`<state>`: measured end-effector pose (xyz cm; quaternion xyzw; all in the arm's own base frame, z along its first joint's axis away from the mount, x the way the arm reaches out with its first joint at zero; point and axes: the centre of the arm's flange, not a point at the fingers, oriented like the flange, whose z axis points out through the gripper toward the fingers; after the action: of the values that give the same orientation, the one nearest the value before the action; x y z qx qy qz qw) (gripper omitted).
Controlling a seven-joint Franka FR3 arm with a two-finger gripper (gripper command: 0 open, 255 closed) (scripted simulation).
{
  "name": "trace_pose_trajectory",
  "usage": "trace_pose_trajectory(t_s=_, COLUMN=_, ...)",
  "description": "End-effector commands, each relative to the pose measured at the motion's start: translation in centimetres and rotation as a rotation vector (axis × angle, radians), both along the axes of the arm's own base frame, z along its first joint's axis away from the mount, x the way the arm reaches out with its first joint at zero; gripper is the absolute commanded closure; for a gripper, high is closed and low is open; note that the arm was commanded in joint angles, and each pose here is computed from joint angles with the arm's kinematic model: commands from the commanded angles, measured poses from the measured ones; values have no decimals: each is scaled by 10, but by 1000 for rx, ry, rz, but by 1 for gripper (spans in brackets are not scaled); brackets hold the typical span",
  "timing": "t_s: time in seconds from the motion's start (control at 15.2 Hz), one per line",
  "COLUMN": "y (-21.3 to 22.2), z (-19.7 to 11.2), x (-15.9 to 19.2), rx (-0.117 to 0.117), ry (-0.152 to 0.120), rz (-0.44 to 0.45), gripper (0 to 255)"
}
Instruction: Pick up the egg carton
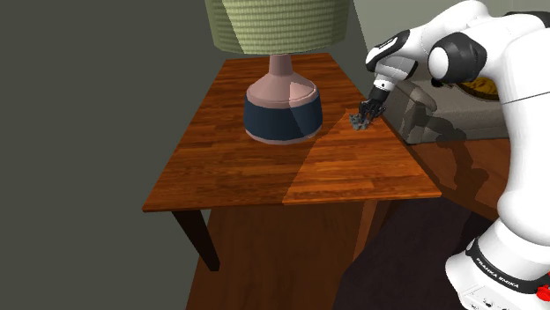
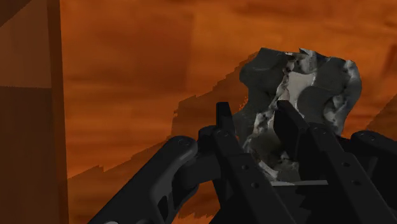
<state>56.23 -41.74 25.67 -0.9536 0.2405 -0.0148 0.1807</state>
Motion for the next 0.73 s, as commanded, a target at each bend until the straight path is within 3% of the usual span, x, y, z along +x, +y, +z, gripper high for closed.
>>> trace_pose_trajectory(t_s=0.0, y=0, z=-1, x=0, rx=0, ry=0, rz=0, gripper=255)
trace_pose_trajectory(t_s=0.46, y=0, z=-1, x=0, rx=0, ry=0, rz=0, gripper=255)
trace_pose_trajectory(t_s=0.66, y=0, z=15, x=0, rx=0, ry=0, rz=0, gripper=255)
